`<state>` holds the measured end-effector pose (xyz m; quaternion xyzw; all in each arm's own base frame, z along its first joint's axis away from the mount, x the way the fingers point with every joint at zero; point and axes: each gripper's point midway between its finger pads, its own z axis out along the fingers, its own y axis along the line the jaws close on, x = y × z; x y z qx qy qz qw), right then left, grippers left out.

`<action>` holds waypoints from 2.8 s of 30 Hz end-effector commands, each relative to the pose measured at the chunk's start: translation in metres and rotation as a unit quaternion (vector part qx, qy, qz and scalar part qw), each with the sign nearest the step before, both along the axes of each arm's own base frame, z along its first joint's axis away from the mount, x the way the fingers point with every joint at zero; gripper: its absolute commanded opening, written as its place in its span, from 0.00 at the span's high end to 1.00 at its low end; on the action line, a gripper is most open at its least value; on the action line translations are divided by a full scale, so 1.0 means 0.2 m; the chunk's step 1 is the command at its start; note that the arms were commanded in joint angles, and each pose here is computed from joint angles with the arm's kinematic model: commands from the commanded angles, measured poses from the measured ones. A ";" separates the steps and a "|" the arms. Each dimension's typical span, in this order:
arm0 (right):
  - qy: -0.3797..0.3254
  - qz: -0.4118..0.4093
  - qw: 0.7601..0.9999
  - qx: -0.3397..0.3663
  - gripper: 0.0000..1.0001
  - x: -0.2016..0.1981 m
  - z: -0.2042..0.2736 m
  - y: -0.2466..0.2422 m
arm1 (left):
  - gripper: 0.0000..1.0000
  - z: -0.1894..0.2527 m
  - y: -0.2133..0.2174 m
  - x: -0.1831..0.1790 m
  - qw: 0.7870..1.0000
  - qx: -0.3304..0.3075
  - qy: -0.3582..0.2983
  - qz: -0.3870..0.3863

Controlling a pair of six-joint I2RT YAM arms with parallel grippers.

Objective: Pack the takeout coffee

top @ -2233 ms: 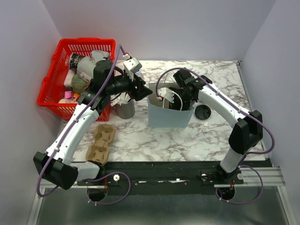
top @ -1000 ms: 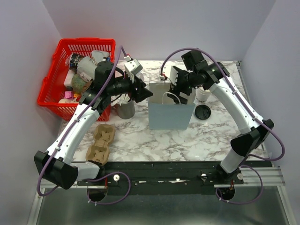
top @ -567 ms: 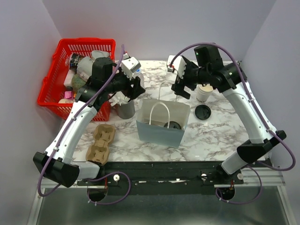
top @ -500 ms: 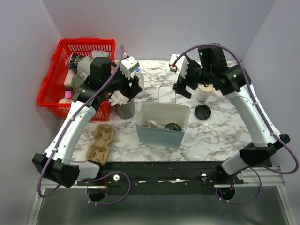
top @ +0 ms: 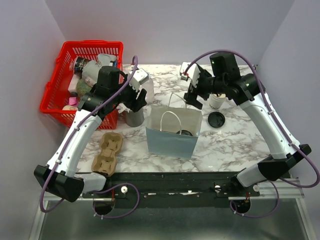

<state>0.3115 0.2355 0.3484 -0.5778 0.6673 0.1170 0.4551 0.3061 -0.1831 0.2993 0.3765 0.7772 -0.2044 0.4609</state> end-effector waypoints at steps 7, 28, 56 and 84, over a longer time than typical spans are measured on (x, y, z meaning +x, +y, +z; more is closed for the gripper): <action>0.075 0.051 0.996 -0.015 0.02 -0.20 -0.15 -0.02 | 0.30 0.00 0.07 -0.01 1.000 0.016 -0.009 0.022; 0.157 0.118 0.980 -0.033 0.53 -0.19 -0.33 0.11 | 0.30 0.02 0.05 0.00 1.000 0.000 -0.011 0.020; 0.006 0.141 0.988 -0.063 1.00 -0.23 -0.27 0.09 | 0.30 -0.03 0.04 0.05 1.000 -0.016 0.006 0.026; 0.007 0.028 0.998 -0.062 0.78 0.06 -0.28 0.08 | 0.46 -0.22 0.12 0.51 0.990 0.075 0.019 0.118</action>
